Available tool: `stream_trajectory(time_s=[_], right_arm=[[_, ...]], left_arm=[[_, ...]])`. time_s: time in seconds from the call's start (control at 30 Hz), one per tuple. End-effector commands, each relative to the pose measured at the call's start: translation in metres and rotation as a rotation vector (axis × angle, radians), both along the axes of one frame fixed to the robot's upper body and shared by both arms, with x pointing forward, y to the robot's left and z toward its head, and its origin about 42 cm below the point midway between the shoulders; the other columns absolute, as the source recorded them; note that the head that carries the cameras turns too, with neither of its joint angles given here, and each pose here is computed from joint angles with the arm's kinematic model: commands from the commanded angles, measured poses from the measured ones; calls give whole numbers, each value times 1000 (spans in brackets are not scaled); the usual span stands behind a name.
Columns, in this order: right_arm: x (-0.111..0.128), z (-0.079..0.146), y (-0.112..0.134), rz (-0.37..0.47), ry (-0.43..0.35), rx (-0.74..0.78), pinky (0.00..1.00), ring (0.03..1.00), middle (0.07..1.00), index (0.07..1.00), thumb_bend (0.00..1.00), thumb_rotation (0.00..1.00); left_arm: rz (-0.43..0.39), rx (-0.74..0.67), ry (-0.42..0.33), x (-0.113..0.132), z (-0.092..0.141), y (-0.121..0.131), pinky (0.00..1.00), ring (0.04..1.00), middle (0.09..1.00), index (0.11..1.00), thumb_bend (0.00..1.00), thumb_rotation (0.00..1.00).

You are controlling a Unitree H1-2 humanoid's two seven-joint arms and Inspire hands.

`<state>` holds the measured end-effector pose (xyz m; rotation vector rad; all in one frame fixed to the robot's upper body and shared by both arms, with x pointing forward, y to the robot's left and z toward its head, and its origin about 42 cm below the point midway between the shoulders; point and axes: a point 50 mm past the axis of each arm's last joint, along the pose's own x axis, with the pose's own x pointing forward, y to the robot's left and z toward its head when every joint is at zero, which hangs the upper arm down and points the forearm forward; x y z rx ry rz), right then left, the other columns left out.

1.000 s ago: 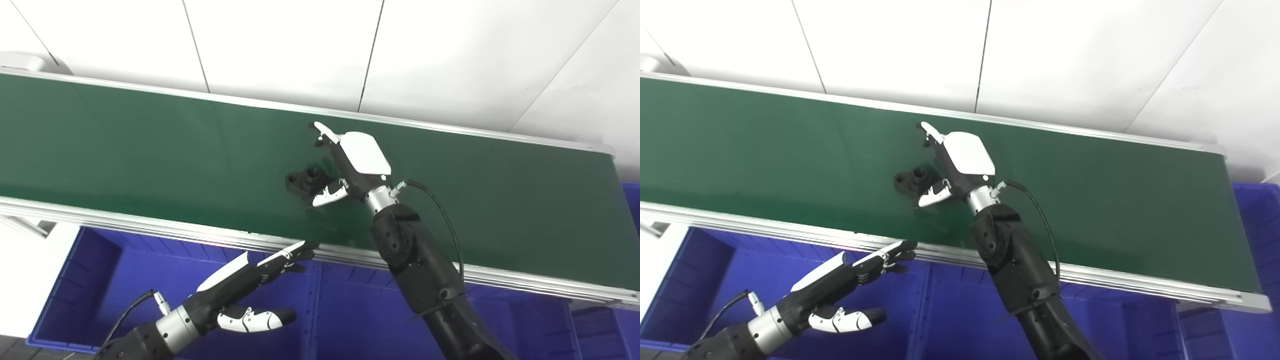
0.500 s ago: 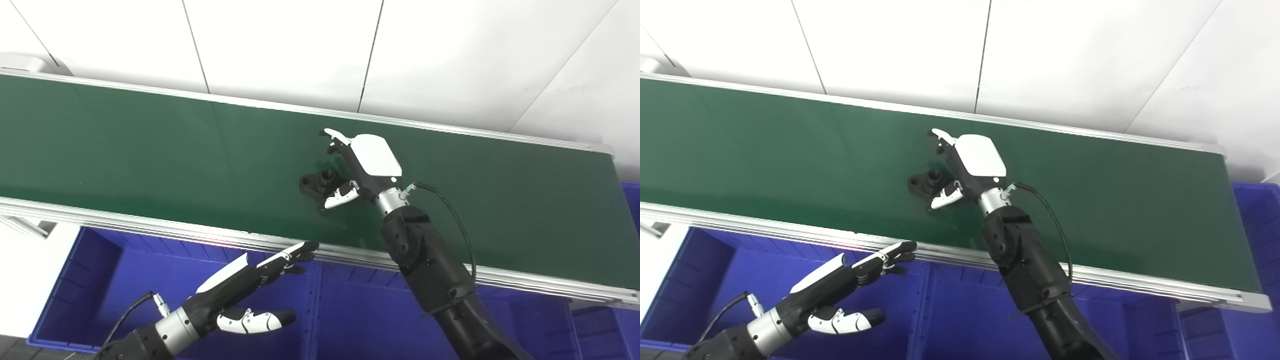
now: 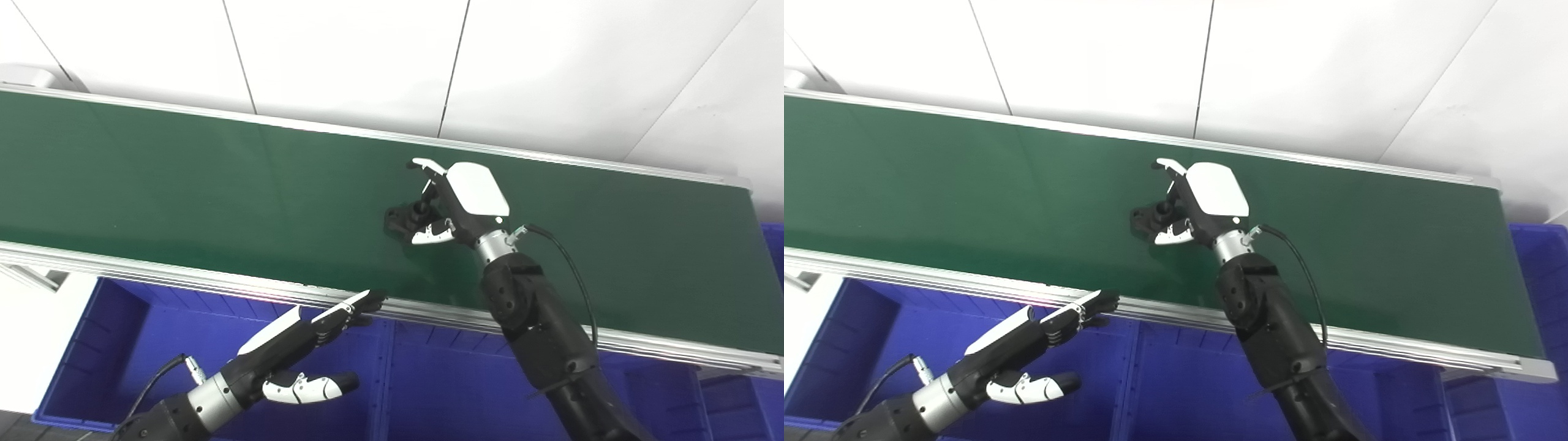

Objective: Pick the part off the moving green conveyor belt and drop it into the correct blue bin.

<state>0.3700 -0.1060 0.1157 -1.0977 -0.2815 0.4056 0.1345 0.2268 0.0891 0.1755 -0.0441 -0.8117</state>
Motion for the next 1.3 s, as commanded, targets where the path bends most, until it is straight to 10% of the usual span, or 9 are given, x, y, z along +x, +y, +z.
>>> stream_trajectory(time_s=[0.0,0.7,0.87,1.27], right_arm=[[10,30,5,3,-84,33,594,578,484,822,567,0],[-6,60,-23,-42,-114,120,564,481,480,797,536,0],[-27,76,-38,-75,-130,148,680,464,484,798,535,0],[-89,87,-63,-118,-144,222,579,495,469,794,532,0]], left_arm=[[-4,-17,-46,4,12,1,927,981,1000,980,495,587],[-3,-17,-52,6,15,4,933,986,1000,986,495,621],[-3,-21,-46,6,15,3,940,989,1000,988,482,602],[-12,-38,-62,11,13,6,946,994,1000,995,460,638]])
